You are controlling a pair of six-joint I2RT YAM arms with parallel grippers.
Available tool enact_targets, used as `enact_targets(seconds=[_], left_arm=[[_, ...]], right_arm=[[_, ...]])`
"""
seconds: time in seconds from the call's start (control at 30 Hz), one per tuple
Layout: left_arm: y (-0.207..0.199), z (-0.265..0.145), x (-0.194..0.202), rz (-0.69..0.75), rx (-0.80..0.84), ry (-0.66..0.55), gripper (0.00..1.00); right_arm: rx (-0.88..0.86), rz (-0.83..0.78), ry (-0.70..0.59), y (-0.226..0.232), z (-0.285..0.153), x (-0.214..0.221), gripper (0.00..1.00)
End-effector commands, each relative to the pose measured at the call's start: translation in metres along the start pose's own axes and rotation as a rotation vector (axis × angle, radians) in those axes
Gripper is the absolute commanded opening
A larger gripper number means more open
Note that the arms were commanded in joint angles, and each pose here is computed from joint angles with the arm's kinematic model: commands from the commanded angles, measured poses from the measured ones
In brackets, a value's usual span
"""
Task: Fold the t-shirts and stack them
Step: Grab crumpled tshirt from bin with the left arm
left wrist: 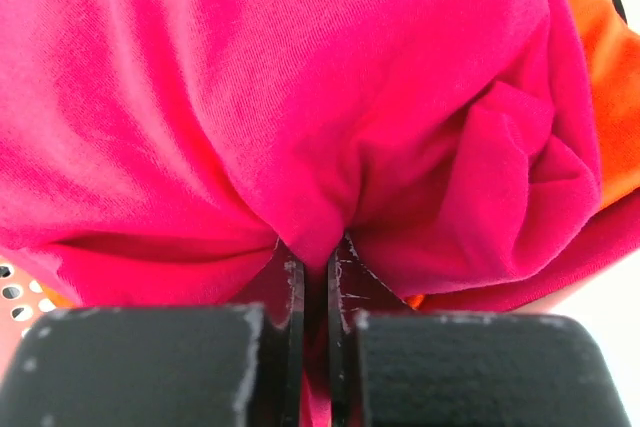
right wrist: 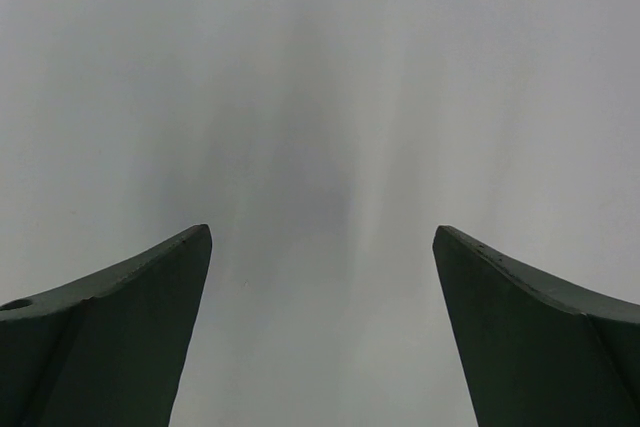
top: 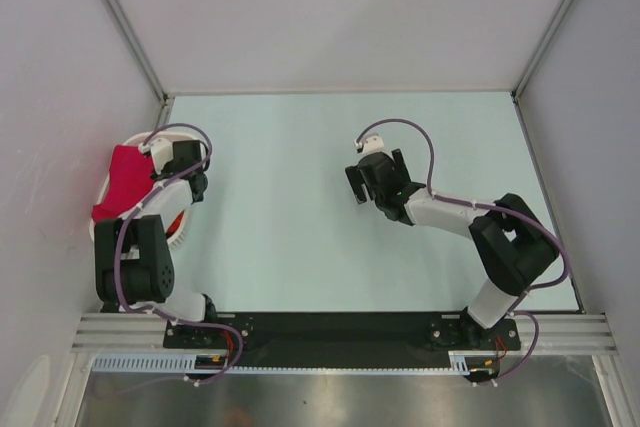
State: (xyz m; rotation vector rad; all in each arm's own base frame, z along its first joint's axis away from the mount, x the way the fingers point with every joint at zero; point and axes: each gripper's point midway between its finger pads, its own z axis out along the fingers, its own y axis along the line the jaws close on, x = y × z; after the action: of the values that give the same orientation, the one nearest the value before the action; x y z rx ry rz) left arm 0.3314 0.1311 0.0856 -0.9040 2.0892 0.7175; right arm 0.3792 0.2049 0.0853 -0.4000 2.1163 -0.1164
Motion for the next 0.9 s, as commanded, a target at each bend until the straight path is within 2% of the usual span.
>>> enact_targets(seconds=[0.0,0.23,0.33,0.37,0.43,0.5,0.67,0.8,0.87], left_arm=[[-0.002,0.009,0.019,-0.013,0.031,0.091,0.00],[0.018,-0.038,-0.013,-0.221,0.135,-0.067,0.00],[0.026,-0.075,-0.036,-0.301,0.192,-0.191,0.00],[0.022,-0.098,-0.047,-0.322,0.256,-0.246,0.00],[0.026,-0.117,-0.057,-0.343,0.276,-0.303,0.00],[0.021,-0.143,-0.071,-0.366,0.374,-0.351,0.00],[-0.017,-0.184,-0.091,-0.284,0.587,-0.379,0.00],[-0.076,-0.208,-0.088,-0.155,0.744,-0.337,0.00],[-0.116,-0.218,-0.069,-0.060,0.812,-0.297,0.00]], right_arm=[[-0.013,0.017,-0.059,0.005,0.001,-0.026,1.00],[-0.020,0.020,-0.050,0.008,0.003,-0.022,1.00],[-0.017,0.022,-0.051,0.008,0.002,-0.023,1.00],[-0.017,0.022,-0.050,0.008,0.002,-0.022,1.00],[-0.012,0.024,-0.053,0.007,0.001,-0.023,1.00],[-0.007,0.029,-0.058,0.006,-0.001,-0.023,1.00],[0.065,0.050,-0.082,-0.011,-0.007,-0.027,1.00],[0.176,0.100,-0.095,-0.044,-0.012,-0.034,1.00],[0.202,0.138,-0.106,-0.062,-0.015,-0.038,1.00]])
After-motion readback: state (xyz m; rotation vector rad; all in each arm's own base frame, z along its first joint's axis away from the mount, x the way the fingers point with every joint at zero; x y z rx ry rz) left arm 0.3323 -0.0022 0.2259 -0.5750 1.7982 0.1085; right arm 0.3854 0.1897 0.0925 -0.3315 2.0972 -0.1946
